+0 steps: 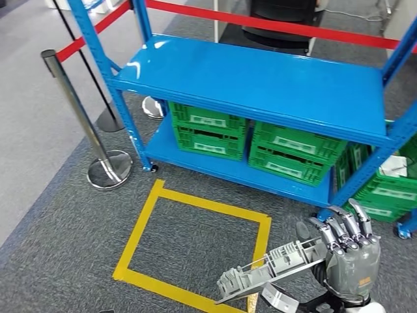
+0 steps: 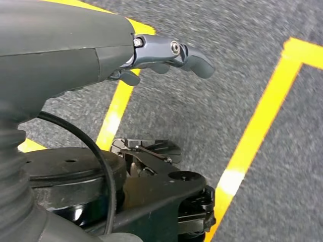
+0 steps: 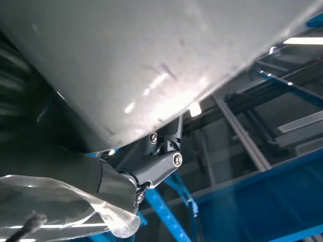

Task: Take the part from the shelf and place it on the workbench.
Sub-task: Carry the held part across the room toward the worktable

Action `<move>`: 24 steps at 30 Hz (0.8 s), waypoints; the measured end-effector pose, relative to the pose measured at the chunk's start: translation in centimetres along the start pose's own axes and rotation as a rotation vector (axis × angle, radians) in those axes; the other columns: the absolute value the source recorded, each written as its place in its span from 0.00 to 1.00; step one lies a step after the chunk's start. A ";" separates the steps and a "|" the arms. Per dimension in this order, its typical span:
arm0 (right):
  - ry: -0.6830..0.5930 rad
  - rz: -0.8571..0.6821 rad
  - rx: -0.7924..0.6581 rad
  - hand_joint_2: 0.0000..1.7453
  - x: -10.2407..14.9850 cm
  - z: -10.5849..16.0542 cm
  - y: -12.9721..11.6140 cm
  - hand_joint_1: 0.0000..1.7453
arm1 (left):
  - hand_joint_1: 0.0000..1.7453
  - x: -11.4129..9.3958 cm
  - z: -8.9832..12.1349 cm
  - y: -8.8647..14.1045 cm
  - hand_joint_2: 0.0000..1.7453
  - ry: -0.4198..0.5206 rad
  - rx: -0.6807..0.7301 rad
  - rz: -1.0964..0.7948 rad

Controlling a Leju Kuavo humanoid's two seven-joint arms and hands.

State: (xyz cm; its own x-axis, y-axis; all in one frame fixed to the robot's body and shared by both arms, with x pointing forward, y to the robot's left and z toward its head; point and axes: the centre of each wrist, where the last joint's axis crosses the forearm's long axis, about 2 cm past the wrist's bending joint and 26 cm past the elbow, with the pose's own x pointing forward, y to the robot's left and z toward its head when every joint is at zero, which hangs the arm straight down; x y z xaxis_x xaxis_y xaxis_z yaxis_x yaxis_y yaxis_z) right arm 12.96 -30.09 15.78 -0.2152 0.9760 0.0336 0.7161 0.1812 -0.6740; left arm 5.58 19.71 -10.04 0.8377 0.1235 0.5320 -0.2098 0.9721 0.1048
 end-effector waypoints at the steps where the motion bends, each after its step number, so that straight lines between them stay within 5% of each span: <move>1: 0.000 0.000 0.000 1.00 0.0 0.0 0.0 1.00 | 0.00 0.0 0.0 0.0 1.00 0.000 0.000 -0.001; 24: 0.004 0.000 0.007 1.00 -0.1 0.2 0.1 1.00 | 0.00 -0.1 0.0 0.1 1.00 0.003 -0.001 -0.005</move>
State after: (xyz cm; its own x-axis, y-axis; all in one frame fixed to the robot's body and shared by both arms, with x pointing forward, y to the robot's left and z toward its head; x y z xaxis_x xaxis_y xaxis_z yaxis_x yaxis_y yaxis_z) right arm 12.94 -30.14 15.59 -0.2131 0.9763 0.0365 0.7112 0.1806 -0.6794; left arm 5.43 19.76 -10.07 0.8400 0.1195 0.5293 -0.2056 0.9728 0.1068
